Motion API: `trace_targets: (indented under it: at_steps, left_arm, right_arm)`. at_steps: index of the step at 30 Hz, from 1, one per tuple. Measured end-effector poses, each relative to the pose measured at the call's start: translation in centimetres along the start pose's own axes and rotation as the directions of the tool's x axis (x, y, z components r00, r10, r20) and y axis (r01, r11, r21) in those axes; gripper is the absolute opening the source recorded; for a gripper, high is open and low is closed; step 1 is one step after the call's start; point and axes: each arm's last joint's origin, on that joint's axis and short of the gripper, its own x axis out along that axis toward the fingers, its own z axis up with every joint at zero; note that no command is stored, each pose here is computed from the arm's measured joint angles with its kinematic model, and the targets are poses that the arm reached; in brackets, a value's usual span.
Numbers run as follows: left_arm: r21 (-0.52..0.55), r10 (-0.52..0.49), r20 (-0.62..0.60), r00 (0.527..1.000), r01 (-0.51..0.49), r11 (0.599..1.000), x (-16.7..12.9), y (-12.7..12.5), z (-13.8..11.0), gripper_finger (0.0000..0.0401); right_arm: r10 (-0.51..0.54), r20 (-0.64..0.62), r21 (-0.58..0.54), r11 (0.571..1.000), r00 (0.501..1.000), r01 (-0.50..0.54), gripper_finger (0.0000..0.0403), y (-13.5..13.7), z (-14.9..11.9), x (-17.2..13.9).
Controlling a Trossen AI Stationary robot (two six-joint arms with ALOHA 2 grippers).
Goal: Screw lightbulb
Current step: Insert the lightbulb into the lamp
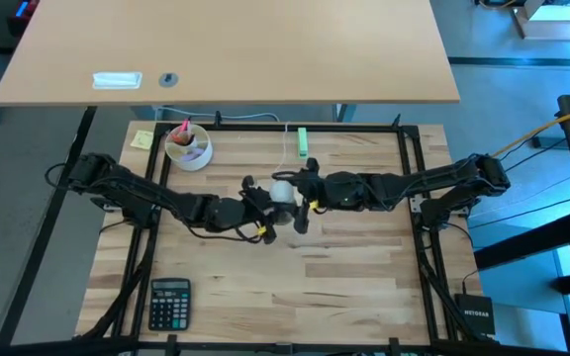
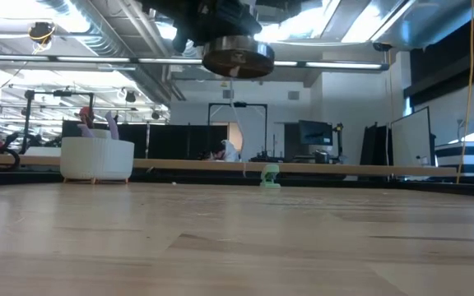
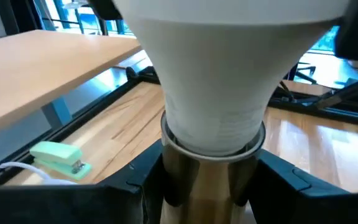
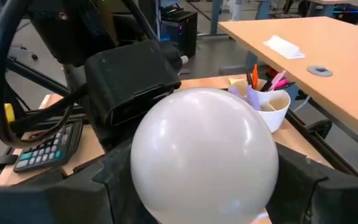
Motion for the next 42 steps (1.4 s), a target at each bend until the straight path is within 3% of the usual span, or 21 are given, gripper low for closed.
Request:
trace_targets:
  at_steps: [5,10,15,21,24,26,30,37,42]
  left_arm:
    - [0.042,-0.002,-0.009,1.0,0.002,0.999,-0.1,-0.2,-0.1,0.0164]
    - [0.065,-0.011,0.001,1.0,0.011,0.998,-0.3,-0.2,0.4,0.0164]
    - [0.057,-0.012,-0.003,1.0,0.012,0.998,-0.3,-0.2,0.3,0.0164]
    - [0.067,-0.01,-0.015,1.0,0.011,0.998,-0.3,-0.2,0.1,0.0164]
    - [0.091,-0.086,-0.028,0.996,0.089,0.992,-0.3,-0.4,0.1,0.0164]
    - [0.11,-0.211,-0.044,0.977,0.215,0.97,-0.3,-0.7,0.1,0.0164]
    - [0.097,-0.472,-0.09,0.877,0.48,0.872,-0.1,-0.9,-0.1,0.0164]
    - [0.055,-0.635,-0.117,0.763,0.644,0.763,-0.3,-1.1,-0.2,0.0164]
    - [0.047,-0.656,-0.127,0.744,0.665,0.745,-0.4,-1.2,-0.3,0.0164]
  right_arm:
    - [0.026,0.003,-0.007,1.0,1.0,-0.026,0.0261,0.1,0.0,0.0]
    - [0.061,-0.046,-0.015,0.998,0.997,-0.062,0.0331,0.1,-0.8,0.2]
    - [0.078,-0.051,-0.072,0.994,0.996,-0.082,0.0388,-0.1,0.9,-1.2]
    - [0.148,-0.15,-0.107,0.981,0.978,-0.165,0.0388,-0.8,2.3,-4.9]
    - [0.168,-0.194,-0.133,0.972,0.966,-0.196,0.0385,-1.3,2.5,-6.7]
    - [0.207,-0.217,-0.132,0.962,0.954,-0.239,0.0385,-1.4,2.5,-7.5]
    - [0.318,-0.238,-0.118,0.929,0.918,-0.352,0.0385,-1.1,2.3,-7.5]
    - [0.362,-0.409,-0.017,0.915,0.837,-0.404,0.0385,-0.4,-0.2,-5.3]
    - [0.437,-0.289,-0.035,0.884,0.852,-0.465,0.0385,0.0,1.0,-4.9]
